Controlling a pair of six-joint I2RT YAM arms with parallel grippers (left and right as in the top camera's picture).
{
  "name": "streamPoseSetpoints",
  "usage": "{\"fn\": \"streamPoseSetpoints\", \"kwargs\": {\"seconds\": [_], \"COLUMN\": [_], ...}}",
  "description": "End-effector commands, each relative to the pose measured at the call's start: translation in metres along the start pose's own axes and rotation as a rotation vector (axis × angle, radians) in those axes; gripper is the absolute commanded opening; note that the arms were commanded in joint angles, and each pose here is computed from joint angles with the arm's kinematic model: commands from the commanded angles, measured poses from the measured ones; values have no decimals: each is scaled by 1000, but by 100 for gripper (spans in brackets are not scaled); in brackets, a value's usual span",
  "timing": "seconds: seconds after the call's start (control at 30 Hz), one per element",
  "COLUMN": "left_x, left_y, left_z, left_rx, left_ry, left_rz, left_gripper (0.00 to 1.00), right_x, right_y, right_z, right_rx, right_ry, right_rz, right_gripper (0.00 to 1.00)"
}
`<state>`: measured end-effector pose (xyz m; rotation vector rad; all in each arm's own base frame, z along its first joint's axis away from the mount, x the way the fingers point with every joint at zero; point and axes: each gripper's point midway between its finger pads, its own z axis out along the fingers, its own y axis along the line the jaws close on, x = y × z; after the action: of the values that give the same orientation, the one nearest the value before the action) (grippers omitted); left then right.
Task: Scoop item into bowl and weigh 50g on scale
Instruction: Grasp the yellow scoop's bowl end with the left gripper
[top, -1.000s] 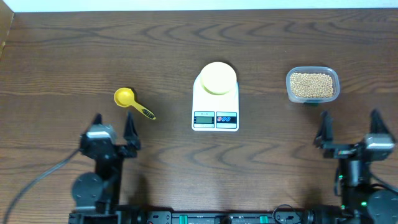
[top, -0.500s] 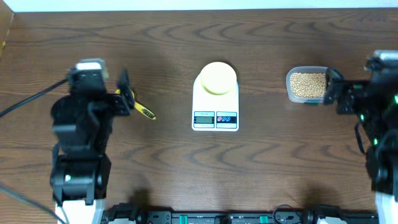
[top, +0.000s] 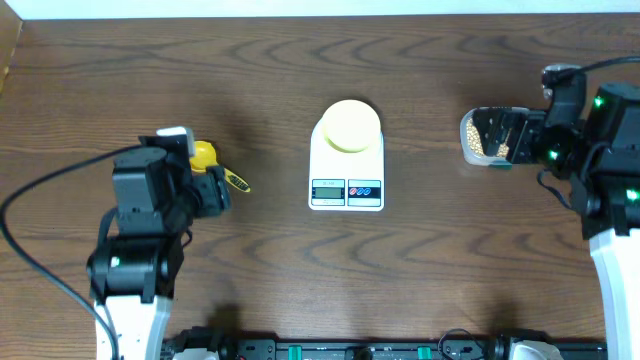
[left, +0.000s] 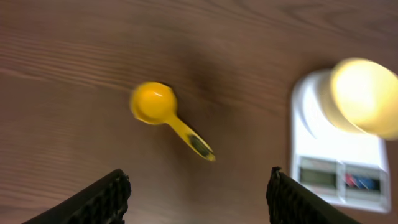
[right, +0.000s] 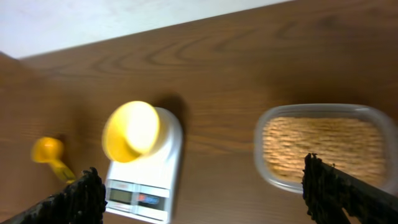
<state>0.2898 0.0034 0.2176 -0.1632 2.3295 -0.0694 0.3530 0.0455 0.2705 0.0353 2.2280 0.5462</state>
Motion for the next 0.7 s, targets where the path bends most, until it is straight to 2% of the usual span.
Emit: {"fn": "streamPoseSetpoints", "kwargs": {"seconds": [0.0, 0.27, 0.4, 0.53, 0.67], "left_x": [-11, 9, 11, 18, 35], "left_y": [30, 77, 101, 114, 109], "left_z": [17, 98, 120, 136, 153], "left_rx": [-153, -196, -230, -238, -182], "left_ry": [-5, 199, 237, 269, 339], "left_rz": [-51, -175, -218, -177, -111], "left_gripper": [73, 72, 72, 72, 72], "right_x": [-4, 4, 10, 14, 17], "right_y": [23, 39, 51, 60, 64], "right_z": [3, 11, 13, 15, 17], "right_rx": [-143, -193, -216, -228, -223], "right_ry": [19, 57, 83, 95, 102], "right_rz": [91, 72, 58, 42, 41], "right_gripper": [99, 99, 99, 99, 99]}}
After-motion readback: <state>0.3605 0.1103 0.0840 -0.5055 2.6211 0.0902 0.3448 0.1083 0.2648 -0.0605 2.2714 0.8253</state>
